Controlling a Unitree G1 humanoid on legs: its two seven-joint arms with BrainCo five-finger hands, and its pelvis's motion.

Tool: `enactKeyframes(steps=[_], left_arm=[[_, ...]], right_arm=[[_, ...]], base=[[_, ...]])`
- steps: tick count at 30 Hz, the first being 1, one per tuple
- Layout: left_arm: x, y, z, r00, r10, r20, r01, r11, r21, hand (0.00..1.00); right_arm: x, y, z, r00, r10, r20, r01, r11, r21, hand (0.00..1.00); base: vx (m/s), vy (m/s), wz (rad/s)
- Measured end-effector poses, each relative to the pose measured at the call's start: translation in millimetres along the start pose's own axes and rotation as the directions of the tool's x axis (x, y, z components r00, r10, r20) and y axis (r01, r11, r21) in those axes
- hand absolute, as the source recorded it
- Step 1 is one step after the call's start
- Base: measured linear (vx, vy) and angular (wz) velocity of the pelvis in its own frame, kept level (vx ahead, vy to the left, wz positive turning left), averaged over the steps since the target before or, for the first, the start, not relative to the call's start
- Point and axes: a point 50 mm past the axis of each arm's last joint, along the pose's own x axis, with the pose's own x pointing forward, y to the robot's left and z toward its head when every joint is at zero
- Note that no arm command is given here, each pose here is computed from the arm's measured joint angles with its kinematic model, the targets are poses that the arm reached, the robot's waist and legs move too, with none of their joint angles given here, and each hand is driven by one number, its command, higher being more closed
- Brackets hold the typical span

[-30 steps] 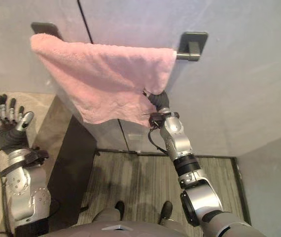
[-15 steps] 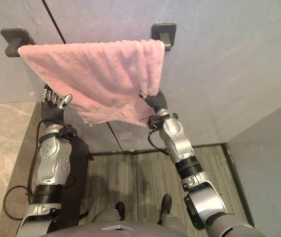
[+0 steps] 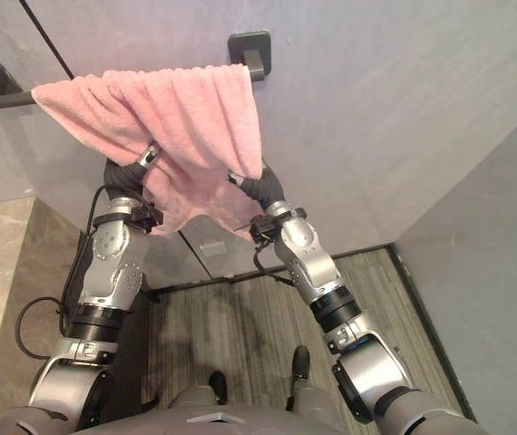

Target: Organize washtable

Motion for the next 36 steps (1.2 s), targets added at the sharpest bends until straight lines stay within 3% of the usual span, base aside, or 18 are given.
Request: enactKeyframes(steps=[12,18,30,31,32,36], left_arm=[[-25.2,35.6,4.3,0.998,0.054,0.014,-0.055,0.995,0.087,1.0],[-22.4,32.7,1.7,1.0,-0.009,0.002,0.009,0.988,0.153,1.0],[-12.9,27.8,-6.7,0.998,-0.023,-0.052,0.03,0.989,0.144,1.0],[-12.7,27.7,-6.6,0.998,-0.023,-0.052,0.03,0.989,0.143,1.0],[-12.7,27.7,-6.6,0.998,-0.023,-0.052,0.03,0.989,0.143,0.0],[-13.1,31.9,-7.1,0.999,-0.002,-0.054,0.009,0.989,0.145,0.0]], right_arm=[[-11.3,-11.9,-11.5,0.999,-0.021,-0.037,0.021,1.0,0.001,1.0],[-2.2,-34.8,-15.3,0.992,-0.099,-0.081,0.097,0.995,-0.036,1.0],[11.2,-57.9,-8.2,0.975,-0.197,-0.105,0.195,0.98,-0.023,1.0],[11.4,-58.2,-7.8,0.975,-0.198,-0.104,0.197,0.98,-0.022,0.0],[11.3,-59.2,-7.4,0.973,-0.208,-0.102,0.207,0.978,-0.021,0.0],[7.2,-72.0,-9.8,0.952,-0.283,-0.114,0.284,0.959,-0.004,0.0]], base=[[0.0,0.001,0.07],[-0.05,-0.011,0.06],[0.01,-0.014,0.07],[0.0,0.0,0.0],[0.0,0.0,0.0],[0.0,0.0,0.0]])
